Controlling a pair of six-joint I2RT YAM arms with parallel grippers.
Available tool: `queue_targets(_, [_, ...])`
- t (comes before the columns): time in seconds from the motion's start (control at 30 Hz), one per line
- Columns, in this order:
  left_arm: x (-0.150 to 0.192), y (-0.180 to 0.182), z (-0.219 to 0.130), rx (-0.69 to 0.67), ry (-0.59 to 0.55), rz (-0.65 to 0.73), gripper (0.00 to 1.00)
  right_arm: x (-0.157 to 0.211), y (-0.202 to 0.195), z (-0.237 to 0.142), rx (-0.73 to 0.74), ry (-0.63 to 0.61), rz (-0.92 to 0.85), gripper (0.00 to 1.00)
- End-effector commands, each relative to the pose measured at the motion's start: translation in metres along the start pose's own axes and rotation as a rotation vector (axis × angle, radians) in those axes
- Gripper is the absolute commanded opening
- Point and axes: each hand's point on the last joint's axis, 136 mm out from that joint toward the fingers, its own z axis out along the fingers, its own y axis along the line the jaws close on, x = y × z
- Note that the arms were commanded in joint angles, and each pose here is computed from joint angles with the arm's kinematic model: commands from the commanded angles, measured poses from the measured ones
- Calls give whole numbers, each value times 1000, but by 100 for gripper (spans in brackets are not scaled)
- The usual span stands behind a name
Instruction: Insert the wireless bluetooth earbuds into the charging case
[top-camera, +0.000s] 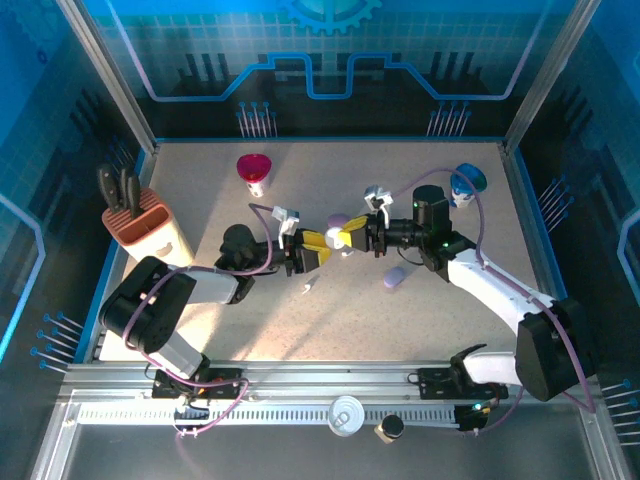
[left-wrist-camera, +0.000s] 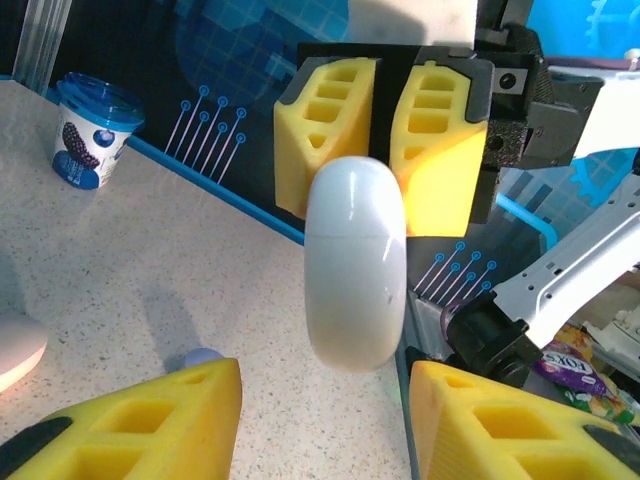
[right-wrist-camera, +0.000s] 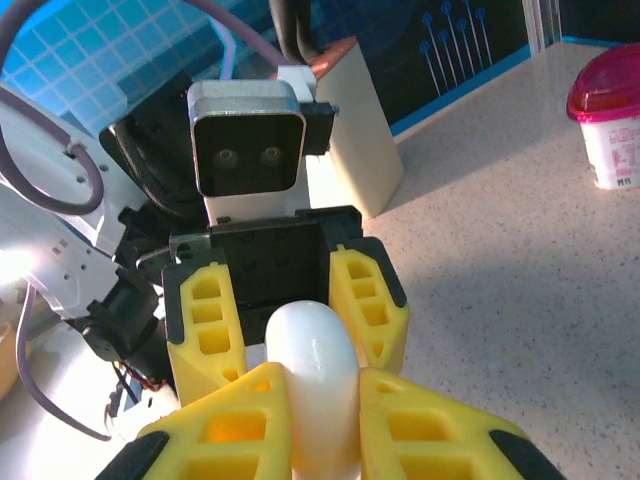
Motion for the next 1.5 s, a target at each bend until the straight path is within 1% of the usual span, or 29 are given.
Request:
queue_targets(0.0, [-9, 0, 3, 23, -3, 47, 47, 1, 6, 4, 11, 41, -40, 16])
queue_targets(0.13, [-11, -1, 5, 41, -5, 43, 45, 9, 5, 12, 17, 82, -42, 16])
queue_targets(0.17, [-12, -2, 6, 44, -4, 43, 45, 0, 7, 13, 17, 74, -63, 16])
queue_targets(0.4, [-5, -2, 6, 61, 11, 28, 33, -3, 4, 17, 29, 67, -54, 16])
queue_targets(0.57, [-3, -2, 5, 63, 11, 35, 15, -2, 3, 18, 29, 81, -49, 16])
queue_targets(0.63, [-3, -2, 5, 65, 4, 50, 9, 1, 3, 19, 37, 94, -57, 19])
queue_targets(0.67, [-3, -2, 5, 65, 0, 57, 8, 2, 3, 19, 41, 101, -59, 22])
queue_targets(0.7, [-4, -3, 4, 67, -4, 64, 7, 3, 2, 19, 50, 104, -64, 30])
queue_targets(0.73, [-4, -4, 4, 69, -9, 70, 6, 4, 0, 19, 64, 106, -68, 37])
queue_targets(0.8, [-5, -4, 4, 70, -10, 73, 6, 7, -7, 18, 103, 112, -71, 48])
queue_targets(0.9, [-5, -6, 3, 73, -10, 82, 6, 11, -18, 16, 175, 135, -62, 56])
queue_targets(0.97, [-4, -7, 2, 73, -10, 96, 6, 8, -30, 11, 248, 126, -39, 58])
queue_targets(1.1, [0, -9, -1, 66, -10, 149, 6, -7, -46, -2, 351, 46, 15, 59])
queue_targets(1.23, [7, -8, -5, 46, -9, 224, 6, -9, -55, -9, 377, 20, 78, 63])
queue_targets(1.3, [11, -5, -6, 25, -12, 253, 5, -14, -54, -13, 379, -14, 84, 64])
queue_targets(1.33, [13, -4, -7, 20, -10, 272, 5, -9, -55, -16, 389, -27, 102, 64])
queue_targets(1.4, [18, -2, -8, 17, -2, 310, 5, -10, -59, -24, 418, -62, 126, 64])
queue_targets(1.47, [23, -3, -9, 21, 8, 352, 5, -7, -65, -31, 450, -72, 152, 65])
